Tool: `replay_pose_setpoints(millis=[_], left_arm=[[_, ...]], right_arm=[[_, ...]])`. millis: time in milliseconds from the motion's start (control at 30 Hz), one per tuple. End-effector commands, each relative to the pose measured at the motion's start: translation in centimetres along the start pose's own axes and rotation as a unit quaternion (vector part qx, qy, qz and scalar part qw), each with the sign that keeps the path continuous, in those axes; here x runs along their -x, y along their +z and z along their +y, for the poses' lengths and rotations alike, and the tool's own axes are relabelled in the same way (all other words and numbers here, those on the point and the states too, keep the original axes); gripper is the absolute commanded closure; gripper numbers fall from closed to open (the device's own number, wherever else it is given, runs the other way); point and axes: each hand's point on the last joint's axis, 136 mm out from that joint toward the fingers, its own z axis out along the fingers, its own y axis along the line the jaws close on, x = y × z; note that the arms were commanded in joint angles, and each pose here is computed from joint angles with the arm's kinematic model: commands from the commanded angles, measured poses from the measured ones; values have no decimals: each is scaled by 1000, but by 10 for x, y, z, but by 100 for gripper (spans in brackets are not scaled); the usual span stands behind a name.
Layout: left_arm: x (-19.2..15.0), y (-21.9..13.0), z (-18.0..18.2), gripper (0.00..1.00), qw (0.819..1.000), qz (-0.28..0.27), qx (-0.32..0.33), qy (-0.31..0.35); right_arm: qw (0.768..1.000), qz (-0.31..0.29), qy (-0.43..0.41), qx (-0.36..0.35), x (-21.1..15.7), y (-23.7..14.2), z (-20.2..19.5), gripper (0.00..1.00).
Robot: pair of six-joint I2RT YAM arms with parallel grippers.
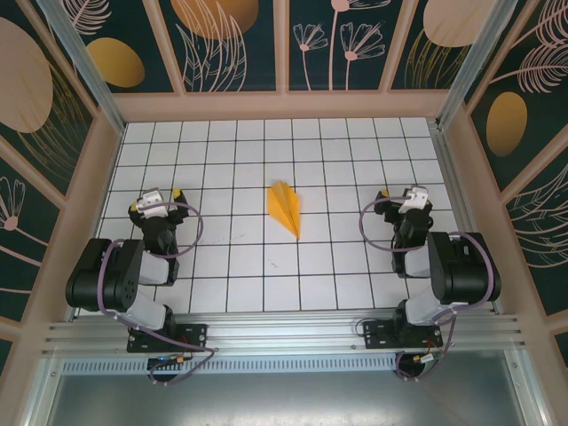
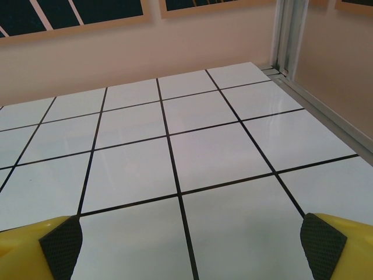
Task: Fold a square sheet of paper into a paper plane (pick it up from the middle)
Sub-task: Reset both arms
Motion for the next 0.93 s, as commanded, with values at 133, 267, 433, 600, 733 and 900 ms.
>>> replay_pose_setpoints(millis=[133,267,433,600,733,900], left_arm=[[11,2,-16,1,999,-18,-46,0],[11,2,-18,1,999,-18,-50,2],[11,2,-18,2,999,-17,-51,2],[11,2,-18,1,999,-17,-52,2],[10,4,-20,1,998,-12,-54,2],[11,1,-20,2,998,-17,-57,4]], right_arm=[[1000,-25,6,4,12,-1,2,1],[1000,-25,6,4,12,-1,2,1],[1000,-25,6,4,13,-1,1,1],[1000,-25,6,4,12,-1,1,1],[1000,-25,6,4,12,0,2,1],[1000,-25,5,4,13,0,2,1]])
